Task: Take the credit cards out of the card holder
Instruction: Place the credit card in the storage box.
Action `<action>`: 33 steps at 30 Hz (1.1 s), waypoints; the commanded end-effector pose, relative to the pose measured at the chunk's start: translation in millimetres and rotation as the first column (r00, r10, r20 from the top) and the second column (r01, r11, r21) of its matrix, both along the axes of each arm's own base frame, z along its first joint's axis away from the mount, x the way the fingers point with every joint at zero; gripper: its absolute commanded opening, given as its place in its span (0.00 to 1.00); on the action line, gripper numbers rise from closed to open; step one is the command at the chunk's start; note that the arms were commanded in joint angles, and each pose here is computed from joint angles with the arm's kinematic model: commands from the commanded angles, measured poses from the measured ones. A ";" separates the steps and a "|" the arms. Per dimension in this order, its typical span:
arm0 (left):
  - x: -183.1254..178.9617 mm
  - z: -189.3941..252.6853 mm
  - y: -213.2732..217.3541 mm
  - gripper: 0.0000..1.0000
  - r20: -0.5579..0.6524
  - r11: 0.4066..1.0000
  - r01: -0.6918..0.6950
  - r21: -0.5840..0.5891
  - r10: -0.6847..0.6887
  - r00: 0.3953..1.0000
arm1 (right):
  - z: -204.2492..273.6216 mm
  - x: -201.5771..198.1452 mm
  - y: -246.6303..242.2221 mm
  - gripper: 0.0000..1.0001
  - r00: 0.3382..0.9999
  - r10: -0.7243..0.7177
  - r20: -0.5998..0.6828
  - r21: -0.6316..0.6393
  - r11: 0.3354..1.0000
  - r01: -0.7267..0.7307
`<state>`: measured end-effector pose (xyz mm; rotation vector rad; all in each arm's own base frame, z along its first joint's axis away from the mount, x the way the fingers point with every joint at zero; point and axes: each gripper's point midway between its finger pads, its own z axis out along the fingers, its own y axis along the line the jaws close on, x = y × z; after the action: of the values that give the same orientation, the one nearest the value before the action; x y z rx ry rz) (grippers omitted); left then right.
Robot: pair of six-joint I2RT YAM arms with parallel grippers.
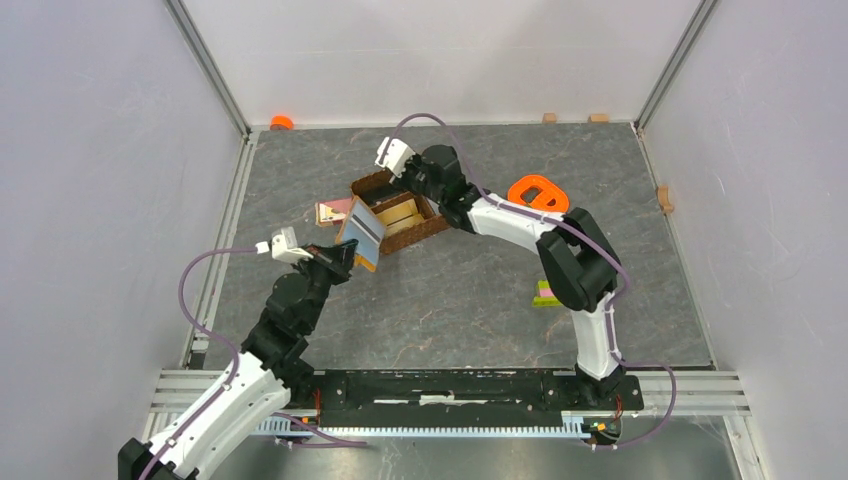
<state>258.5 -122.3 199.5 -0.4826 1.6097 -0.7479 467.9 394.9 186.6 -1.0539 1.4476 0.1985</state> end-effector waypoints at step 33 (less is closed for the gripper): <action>0.0 14.9 -5.7 0.02 0.028 0.996 0.020 -0.085 -0.018 0.999 | -43.8 17.0 64.8 0.00 0.882 0.420 0.213 -0.460 0.840 -0.289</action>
<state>256.1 -127.4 195.9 -0.4913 1.6326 -0.7838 481.6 446.1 135.2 -1.6178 1.0802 -0.0146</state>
